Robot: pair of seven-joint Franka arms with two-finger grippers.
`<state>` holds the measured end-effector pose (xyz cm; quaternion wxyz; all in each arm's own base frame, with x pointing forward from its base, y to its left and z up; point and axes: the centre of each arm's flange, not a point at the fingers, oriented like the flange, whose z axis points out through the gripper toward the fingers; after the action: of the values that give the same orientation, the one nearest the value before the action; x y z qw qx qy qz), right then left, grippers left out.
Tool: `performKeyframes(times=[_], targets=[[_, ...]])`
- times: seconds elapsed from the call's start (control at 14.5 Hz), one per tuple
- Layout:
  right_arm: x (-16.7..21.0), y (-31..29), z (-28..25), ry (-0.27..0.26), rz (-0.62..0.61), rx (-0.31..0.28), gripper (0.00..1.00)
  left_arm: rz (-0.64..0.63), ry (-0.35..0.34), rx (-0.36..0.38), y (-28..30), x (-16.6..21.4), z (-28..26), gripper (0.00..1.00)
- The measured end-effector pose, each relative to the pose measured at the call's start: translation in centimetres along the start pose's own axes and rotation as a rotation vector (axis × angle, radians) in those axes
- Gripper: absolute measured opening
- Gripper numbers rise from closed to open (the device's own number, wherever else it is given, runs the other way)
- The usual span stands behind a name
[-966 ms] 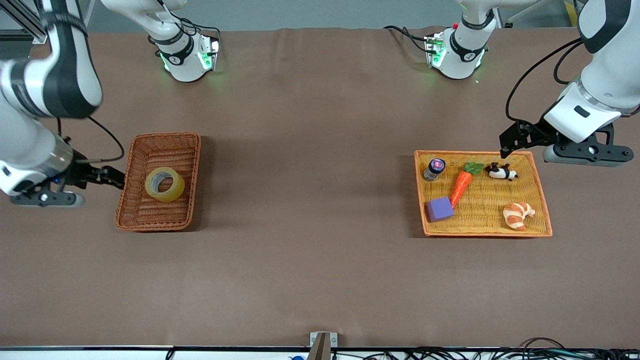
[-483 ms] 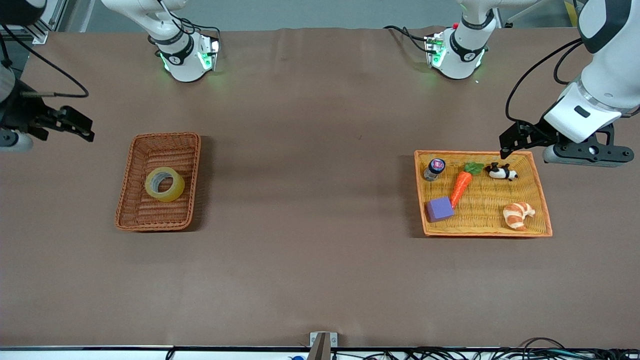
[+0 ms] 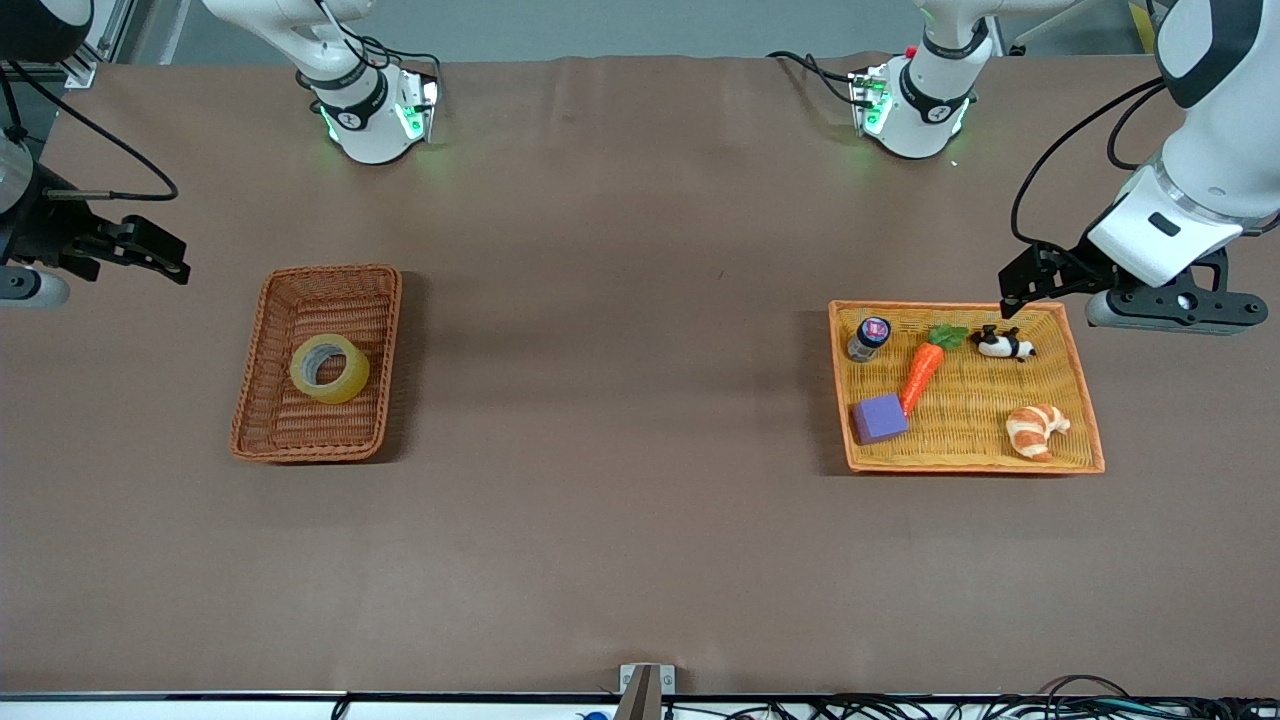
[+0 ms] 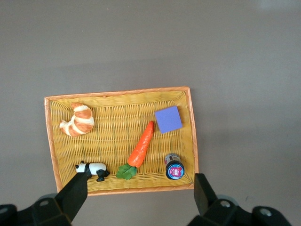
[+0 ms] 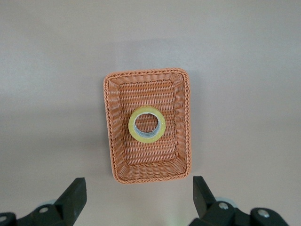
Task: Move tape to another basket
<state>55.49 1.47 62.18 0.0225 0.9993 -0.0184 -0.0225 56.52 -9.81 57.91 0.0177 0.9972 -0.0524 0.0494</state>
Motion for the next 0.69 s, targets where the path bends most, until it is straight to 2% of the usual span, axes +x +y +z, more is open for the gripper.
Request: performKeyframes(times=[0.69], targets=[[-1.0, 0.7, -1.4, 0.006, -0.005, 0.001, 1.00, -0.007, -0.006, 0.000, -0.1, 0.1, 0.4, 1.00]])
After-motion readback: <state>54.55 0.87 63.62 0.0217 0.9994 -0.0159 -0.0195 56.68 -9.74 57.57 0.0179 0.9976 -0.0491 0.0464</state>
